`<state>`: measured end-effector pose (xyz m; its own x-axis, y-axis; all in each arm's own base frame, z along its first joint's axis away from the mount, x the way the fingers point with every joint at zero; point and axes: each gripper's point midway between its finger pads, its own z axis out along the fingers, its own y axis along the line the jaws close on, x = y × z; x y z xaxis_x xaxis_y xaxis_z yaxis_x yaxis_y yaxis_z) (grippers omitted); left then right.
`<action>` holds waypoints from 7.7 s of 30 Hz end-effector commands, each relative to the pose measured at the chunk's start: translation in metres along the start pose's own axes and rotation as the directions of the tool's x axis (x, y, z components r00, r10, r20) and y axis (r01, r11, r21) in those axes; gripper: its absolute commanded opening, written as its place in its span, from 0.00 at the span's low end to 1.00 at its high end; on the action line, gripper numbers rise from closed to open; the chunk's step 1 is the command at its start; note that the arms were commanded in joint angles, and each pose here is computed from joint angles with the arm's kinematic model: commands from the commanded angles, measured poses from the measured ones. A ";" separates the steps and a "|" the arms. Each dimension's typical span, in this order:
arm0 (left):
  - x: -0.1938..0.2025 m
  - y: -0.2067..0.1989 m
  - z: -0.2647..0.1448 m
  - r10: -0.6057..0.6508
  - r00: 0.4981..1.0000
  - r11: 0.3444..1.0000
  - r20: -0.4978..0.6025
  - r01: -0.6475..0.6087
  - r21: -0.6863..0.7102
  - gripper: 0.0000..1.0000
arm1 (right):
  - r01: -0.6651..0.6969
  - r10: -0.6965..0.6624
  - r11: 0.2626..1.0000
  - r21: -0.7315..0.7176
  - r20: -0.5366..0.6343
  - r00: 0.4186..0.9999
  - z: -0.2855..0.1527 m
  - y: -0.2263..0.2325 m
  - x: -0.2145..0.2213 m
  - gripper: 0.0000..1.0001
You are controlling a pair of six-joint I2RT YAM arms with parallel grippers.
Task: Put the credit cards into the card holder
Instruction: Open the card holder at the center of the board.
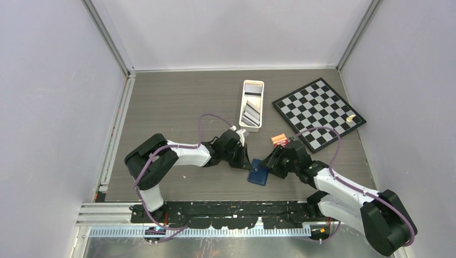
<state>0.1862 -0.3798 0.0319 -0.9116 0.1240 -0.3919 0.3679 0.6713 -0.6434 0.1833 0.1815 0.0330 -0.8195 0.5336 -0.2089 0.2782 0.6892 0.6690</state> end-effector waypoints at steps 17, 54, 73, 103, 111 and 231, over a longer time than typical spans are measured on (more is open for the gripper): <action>-0.026 -0.046 -0.018 0.034 0.996 0.969 0.085 -0.053 0.241 0.11 | 0.145 -0.154 0.971 -0.189 -0.030 0.988 -0.026 0.053 0.001 0.01; -0.015 -0.040 0.006 0.235 0.969 0.972 0.074 -0.233 -0.029 0.43 | 0.207 -0.207 0.978 0.002 -0.061 0.977 -0.026 0.029 -0.005 0.00; -0.017 -0.006 -0.014 0.352 0.935 0.873 0.030 -0.317 -0.371 0.34 | 0.207 -0.204 0.977 0.052 -0.063 0.977 -0.021 0.016 -0.005 0.01; 0.015 0.000 0.010 0.287 0.955 0.897 -0.068 -0.293 -0.331 0.17 | 0.199 -0.194 0.977 0.083 -0.058 0.979 -0.018 0.007 -0.005 0.01; 0.016 0.000 0.012 0.290 0.954 0.898 -0.070 -0.297 -0.326 0.22 | 0.196 -0.191 0.976 0.090 -0.059 0.980 -0.016 0.004 -0.005 0.00; -0.006 -0.006 -0.042 0.299 0.949 0.889 0.098 -0.239 -0.391 0.59 | 0.209 -0.200 0.970 0.121 -0.087 0.976 -0.014 -0.003 -0.002 0.64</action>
<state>0.1754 -0.3384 0.0559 -0.7483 0.2777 -0.6024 0.4694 0.8634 -0.1850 0.1708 0.1666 0.0370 -0.9031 0.3437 -0.2573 0.1811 0.8484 0.4974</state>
